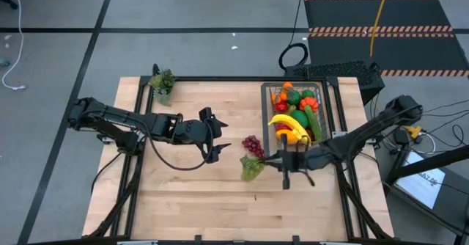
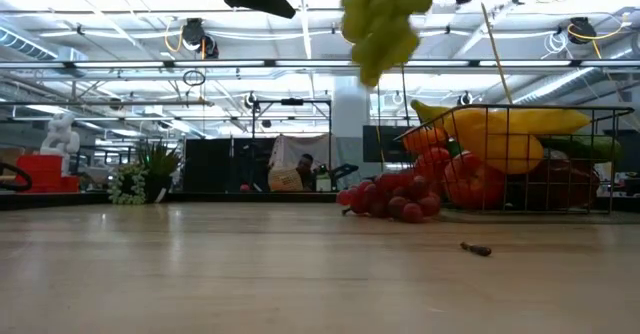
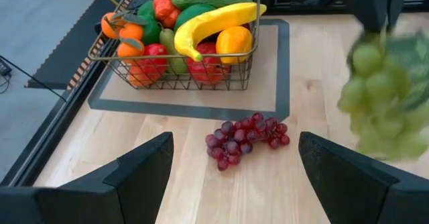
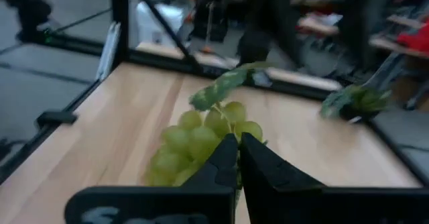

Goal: Build produce basket
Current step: Put the bottom grapes into the gold wire basket

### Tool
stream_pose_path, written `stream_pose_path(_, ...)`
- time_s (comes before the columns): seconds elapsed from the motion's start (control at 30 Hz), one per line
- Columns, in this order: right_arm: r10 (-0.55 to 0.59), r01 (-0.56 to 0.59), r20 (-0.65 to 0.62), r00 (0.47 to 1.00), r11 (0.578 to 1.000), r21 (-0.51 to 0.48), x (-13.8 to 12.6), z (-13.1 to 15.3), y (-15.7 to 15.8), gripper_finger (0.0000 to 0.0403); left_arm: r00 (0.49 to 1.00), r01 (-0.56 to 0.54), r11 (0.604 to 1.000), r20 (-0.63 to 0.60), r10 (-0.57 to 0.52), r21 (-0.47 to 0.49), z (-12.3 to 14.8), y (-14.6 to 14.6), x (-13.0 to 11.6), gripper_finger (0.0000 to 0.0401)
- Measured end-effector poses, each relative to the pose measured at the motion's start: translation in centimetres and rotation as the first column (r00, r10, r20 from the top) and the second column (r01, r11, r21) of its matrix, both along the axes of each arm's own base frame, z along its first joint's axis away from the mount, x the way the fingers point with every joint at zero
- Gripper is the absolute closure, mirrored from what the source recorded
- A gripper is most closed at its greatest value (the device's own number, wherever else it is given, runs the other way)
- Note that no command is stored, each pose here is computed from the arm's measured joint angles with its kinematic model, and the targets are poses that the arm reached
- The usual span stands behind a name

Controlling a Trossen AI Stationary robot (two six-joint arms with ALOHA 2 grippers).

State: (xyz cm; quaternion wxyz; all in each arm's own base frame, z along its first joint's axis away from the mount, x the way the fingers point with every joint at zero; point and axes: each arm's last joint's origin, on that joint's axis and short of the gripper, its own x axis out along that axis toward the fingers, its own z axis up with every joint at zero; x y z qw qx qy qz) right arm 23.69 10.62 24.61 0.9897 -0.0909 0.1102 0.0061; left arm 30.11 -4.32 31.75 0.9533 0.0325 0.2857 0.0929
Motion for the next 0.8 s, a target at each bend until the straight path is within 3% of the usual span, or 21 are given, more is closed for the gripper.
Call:
stream_pose_path(0.17,-0.053,0.054,0.087,0.995,0.999,-0.003,-1.3,2.2,-0.8,0.0403,1.000,0.005,1.000,0.003,-0.005,-0.001,0.0,-0.2,0.0,0.0077)
stream_pose_path(0.8,-0.041,0.075,0.395,0.918,0.995,-0.071,-7.3,9.0,-3.9,0.0402,1.000,0.004,1.000,0.011,-0.004,-0.005,0.1,-0.2,0.0,0.0077)
